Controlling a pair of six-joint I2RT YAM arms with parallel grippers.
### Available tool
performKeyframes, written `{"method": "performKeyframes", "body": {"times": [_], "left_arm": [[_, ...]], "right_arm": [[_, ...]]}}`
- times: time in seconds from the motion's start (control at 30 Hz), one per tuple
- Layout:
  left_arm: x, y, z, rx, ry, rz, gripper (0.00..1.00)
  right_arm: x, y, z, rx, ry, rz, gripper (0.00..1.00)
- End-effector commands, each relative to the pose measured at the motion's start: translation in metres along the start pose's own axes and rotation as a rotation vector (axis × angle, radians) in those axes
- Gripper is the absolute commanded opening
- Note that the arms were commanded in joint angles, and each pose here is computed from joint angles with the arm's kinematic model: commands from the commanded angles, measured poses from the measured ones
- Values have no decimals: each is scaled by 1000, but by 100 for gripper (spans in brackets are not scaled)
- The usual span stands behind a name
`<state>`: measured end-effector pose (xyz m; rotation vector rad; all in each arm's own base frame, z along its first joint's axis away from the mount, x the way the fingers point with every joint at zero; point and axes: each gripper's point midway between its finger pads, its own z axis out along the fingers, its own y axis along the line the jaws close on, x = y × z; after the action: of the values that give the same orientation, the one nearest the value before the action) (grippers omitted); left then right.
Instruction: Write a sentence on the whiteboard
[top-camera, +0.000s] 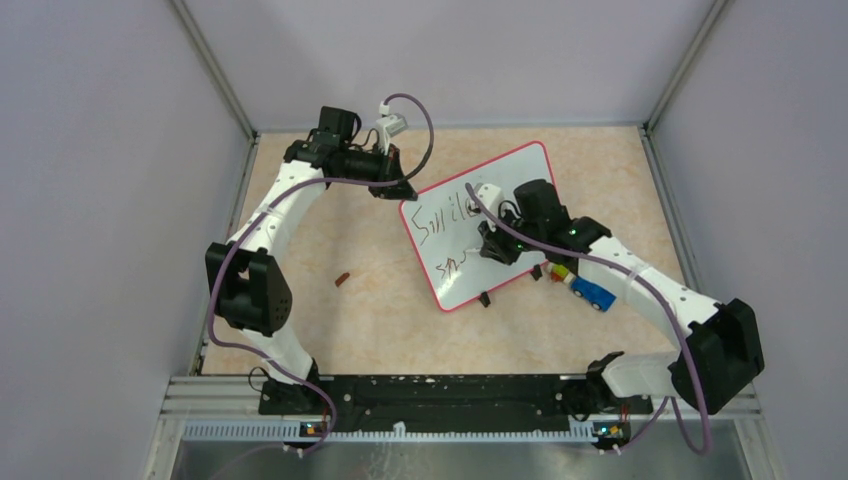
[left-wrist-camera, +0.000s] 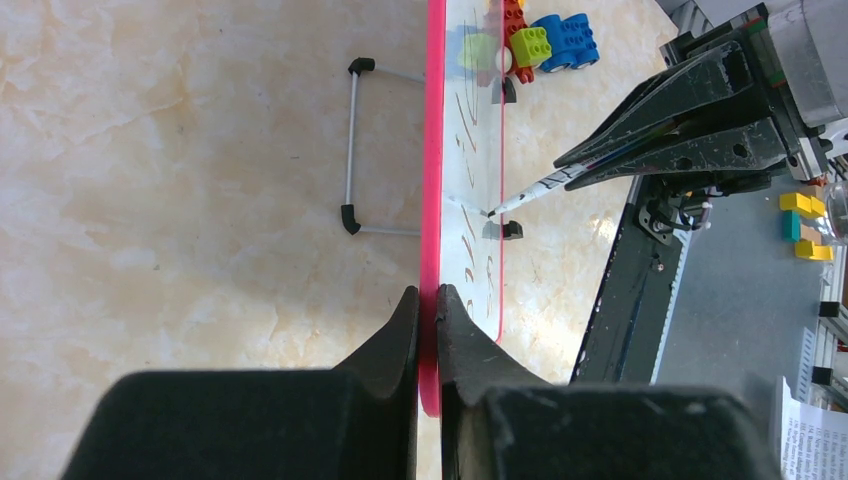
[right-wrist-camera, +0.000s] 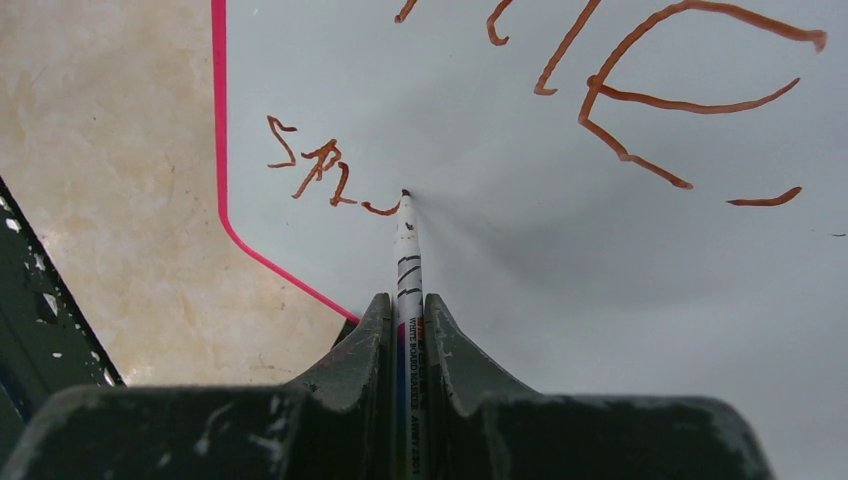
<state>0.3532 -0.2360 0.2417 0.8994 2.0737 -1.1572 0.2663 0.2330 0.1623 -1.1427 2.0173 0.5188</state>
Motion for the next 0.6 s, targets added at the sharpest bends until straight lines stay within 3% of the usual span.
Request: {"method": "performKeyframes", "body": {"times": [0.0, 0.57], "left_arm": [[21, -7, 8, 22, 62, -47, 0], [23, -5, 9, 18, 67, -48, 0]], "right_arm": [[-28, -11, 0, 31, -72, -23, 0], [12, 12, 10, -19, 10, -27, 0]]}}
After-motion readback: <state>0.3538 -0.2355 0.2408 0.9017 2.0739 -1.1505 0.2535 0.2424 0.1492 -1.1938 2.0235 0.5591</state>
